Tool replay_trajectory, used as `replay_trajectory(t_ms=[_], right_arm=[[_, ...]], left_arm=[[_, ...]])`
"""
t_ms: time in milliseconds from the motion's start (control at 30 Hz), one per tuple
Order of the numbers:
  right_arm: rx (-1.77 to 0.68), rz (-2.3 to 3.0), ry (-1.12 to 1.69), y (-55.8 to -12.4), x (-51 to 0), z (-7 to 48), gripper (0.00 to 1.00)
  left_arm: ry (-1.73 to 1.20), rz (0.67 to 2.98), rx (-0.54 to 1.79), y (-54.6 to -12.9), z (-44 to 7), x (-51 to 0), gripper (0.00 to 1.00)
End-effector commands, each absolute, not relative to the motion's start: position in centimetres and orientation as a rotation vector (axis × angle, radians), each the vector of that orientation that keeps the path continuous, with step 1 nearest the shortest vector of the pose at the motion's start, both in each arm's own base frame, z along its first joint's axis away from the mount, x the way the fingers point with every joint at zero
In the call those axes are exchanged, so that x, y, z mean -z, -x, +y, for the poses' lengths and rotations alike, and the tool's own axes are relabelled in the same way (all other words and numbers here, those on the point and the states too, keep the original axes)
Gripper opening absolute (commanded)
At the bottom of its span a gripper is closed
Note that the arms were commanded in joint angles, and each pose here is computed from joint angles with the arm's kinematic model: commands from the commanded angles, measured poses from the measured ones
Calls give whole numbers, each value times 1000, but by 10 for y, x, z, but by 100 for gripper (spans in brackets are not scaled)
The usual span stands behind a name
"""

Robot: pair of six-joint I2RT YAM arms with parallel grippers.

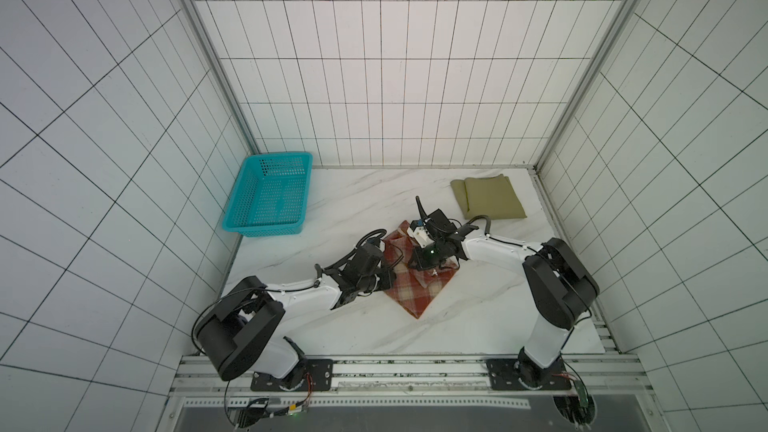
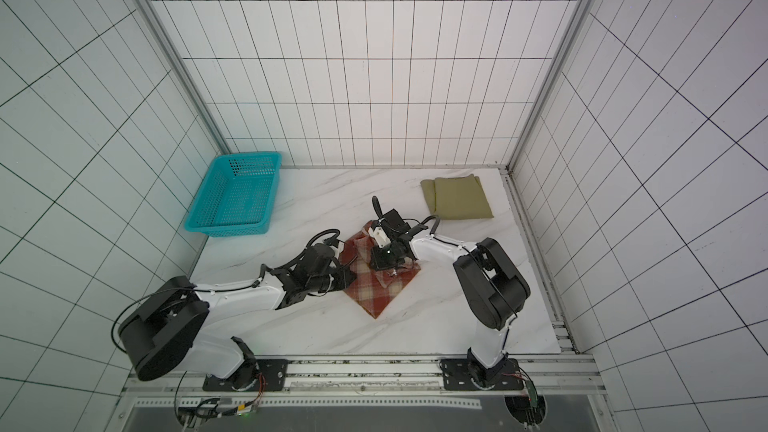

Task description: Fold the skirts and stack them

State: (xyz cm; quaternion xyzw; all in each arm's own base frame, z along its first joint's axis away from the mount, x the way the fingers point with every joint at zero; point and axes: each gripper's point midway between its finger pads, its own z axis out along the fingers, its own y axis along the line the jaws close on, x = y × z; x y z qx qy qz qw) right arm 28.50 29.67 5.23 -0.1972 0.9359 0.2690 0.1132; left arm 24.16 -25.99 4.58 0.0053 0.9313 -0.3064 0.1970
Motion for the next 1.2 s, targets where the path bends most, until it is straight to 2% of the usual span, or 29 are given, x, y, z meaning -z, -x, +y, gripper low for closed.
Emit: replay_trajectory(t_ms=[0, 567, 1167], right_arm=[[-751, 2784, 585, -275, -40, 289, 0], [-726, 2682, 642, -271, -102, 298, 0], [-794, 2703, 665, -273, -83, 324, 0]], left_arm=[[-11, 2659, 782, -238, -251, -27, 0], [4, 2680, 778, -238, -252, -8, 0], [11, 2664, 798, -238, -253, -9, 0]])
